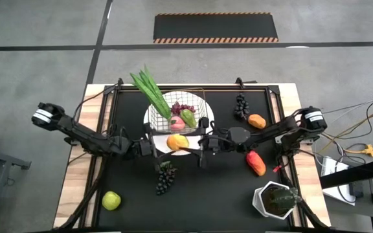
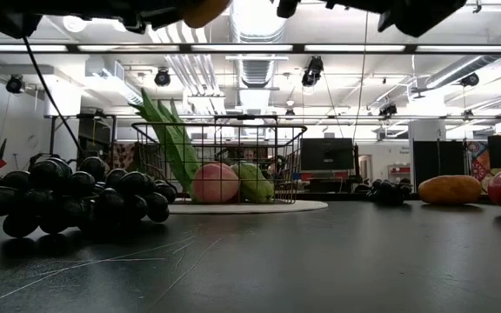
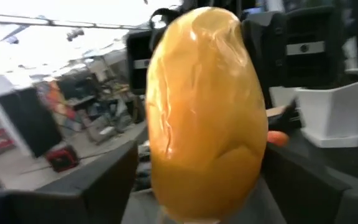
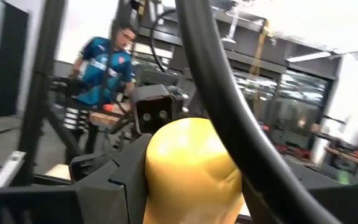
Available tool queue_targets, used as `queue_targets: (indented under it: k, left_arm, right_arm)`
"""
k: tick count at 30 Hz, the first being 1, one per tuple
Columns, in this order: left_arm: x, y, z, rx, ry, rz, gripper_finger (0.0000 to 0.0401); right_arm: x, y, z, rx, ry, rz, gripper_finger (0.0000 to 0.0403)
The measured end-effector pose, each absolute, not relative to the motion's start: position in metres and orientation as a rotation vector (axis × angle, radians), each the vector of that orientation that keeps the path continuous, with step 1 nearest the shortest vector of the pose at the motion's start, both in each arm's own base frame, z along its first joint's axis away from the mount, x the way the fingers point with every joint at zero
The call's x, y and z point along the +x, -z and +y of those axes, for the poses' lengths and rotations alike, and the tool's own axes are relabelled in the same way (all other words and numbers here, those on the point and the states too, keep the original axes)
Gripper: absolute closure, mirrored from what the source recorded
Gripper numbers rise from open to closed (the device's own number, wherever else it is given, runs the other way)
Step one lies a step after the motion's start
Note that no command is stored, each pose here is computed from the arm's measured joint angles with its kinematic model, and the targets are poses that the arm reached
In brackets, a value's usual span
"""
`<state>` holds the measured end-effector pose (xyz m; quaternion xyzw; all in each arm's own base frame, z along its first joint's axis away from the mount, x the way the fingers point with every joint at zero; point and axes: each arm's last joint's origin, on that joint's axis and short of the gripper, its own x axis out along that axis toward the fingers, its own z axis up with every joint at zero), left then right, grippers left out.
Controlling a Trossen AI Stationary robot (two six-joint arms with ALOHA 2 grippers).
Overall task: Build produce basket
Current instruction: Put the left yellow mango into the gold wire basket
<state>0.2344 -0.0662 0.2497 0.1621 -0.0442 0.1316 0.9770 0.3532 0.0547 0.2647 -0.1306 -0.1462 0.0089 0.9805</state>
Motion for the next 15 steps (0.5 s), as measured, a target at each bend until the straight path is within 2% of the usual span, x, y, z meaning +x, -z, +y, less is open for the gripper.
queue_targets:
  k: [5, 11, 15]
  left_arm:
    - [0.222, -0.266, -0.061, 0.408, -0.293, -0.120, 0.0051]
    - [0.210, -0.268, -0.057, 0.385, -0.287, -0.113, 0.0047]
    - [0.208, -0.268, -0.056, 0.380, -0.284, -0.123, 0.0047]
  right_arm:
    - [0.345, -0.278, 0.047, -0.278, 0.121, -0.167, 0.0218]
    - [0.337, -0.295, 0.022, -0.266, 0.326, 0.058, 0.0218]
    - [0.338, -0.291, -0.008, -0.142, 0.372, 0.213, 0.0218]
